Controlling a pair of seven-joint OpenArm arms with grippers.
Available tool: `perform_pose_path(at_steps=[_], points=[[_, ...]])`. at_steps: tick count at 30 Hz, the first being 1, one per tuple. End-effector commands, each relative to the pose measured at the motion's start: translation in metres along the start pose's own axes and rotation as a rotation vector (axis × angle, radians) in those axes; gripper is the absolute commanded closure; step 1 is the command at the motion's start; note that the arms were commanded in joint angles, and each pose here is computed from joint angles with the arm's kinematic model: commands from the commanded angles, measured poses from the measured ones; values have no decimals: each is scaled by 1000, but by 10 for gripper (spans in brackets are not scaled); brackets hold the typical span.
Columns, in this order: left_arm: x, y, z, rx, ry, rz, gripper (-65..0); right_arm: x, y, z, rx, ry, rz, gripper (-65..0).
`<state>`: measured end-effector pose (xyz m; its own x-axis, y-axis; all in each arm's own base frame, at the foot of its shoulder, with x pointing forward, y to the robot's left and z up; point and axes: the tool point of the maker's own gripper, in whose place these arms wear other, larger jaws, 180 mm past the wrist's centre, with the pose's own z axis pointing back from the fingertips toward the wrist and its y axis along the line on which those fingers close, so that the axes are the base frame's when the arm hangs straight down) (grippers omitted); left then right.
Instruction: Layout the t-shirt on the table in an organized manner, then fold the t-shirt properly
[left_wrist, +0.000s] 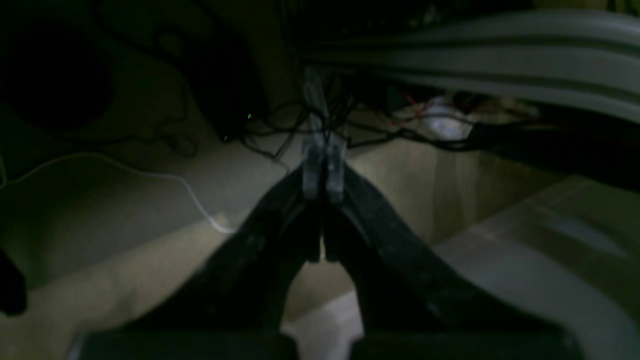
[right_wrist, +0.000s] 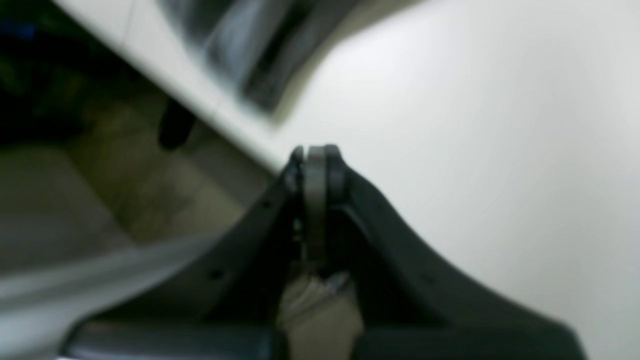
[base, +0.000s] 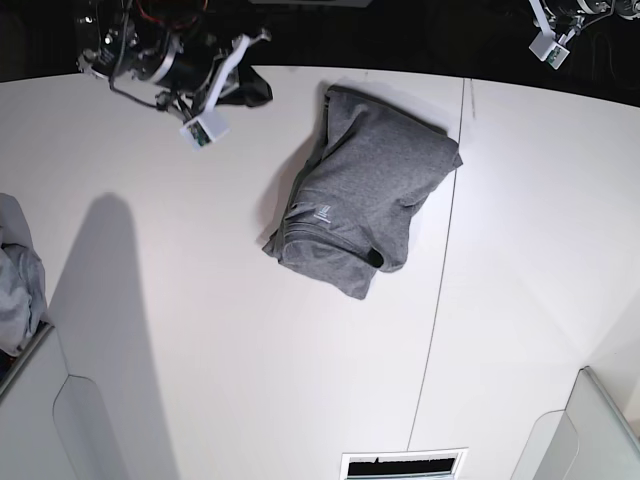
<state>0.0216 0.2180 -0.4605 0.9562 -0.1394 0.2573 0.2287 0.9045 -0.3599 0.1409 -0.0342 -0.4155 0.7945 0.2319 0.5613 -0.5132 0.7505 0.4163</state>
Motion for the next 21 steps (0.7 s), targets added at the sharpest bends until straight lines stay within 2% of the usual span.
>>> perform_pose_path(at_steps=[1, 8, 12, 14, 16, 19, 21], points=[[-3, 1, 4, -2, 4, -7, 0, -1, 6, 10, 14, -23, 7, 0], [-55, 14, -11, 73, 117, 18, 0, -91, 18, 50, 46, 200, -35, 0], [-92, 15, -22, 81, 196, 67, 0, -135, 18, 66, 46, 327, -48, 0], [-115, 27, -27, 162, 272, 119, 0, -161, 14, 69, 27, 412, -36, 0], [-134, 33, -36, 202, 358, 107, 0, -186, 9, 69, 14, 492, -40, 0], [-150, 26, -57, 179, 462, 57, 0, -222, 7, 65, 18, 589, -93, 0], [-151, 19, -75, 152, 491, 28, 0, -247, 5, 59, 13, 655, -143, 0]])
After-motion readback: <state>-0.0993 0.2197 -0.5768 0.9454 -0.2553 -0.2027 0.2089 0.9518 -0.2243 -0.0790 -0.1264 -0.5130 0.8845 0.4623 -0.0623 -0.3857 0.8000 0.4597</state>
